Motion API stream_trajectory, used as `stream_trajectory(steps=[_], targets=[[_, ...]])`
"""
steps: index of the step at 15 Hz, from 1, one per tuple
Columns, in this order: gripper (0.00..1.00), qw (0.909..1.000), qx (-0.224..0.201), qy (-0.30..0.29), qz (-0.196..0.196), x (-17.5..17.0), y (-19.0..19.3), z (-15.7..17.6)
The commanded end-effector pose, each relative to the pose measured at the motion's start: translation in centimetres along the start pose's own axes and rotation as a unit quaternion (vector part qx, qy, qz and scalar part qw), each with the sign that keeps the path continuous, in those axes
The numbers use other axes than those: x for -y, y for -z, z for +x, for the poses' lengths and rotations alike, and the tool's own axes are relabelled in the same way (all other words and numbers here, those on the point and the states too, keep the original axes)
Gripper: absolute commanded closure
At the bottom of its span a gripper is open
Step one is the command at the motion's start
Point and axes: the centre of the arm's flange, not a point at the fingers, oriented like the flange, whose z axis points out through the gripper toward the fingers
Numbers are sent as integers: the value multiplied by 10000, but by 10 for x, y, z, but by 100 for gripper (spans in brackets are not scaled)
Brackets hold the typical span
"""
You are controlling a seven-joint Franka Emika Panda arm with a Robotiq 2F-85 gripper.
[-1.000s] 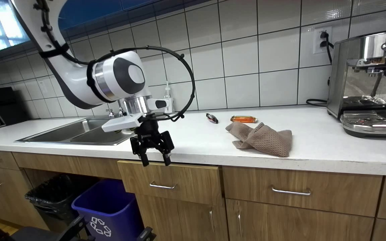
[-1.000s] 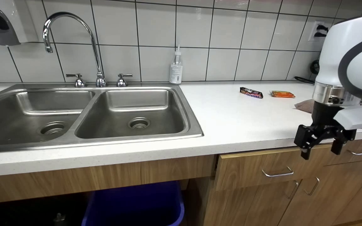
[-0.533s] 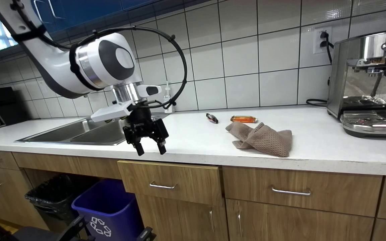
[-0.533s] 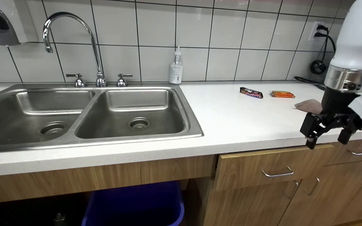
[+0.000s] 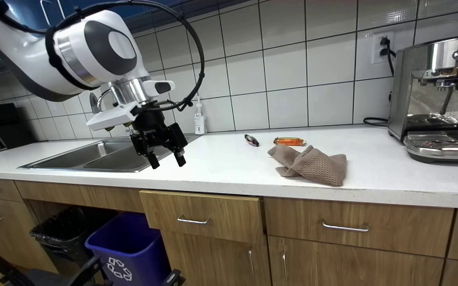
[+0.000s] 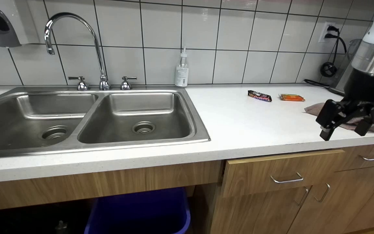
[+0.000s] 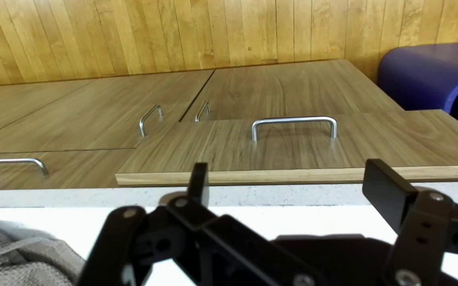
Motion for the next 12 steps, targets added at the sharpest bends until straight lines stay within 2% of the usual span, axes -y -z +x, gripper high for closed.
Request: stream_trajectory(steps=[1, 12], targets=[[0, 10000, -53, 3, 5, 0, 4, -2], [0, 9999, -100, -14, 7, -1, 8, -4]])
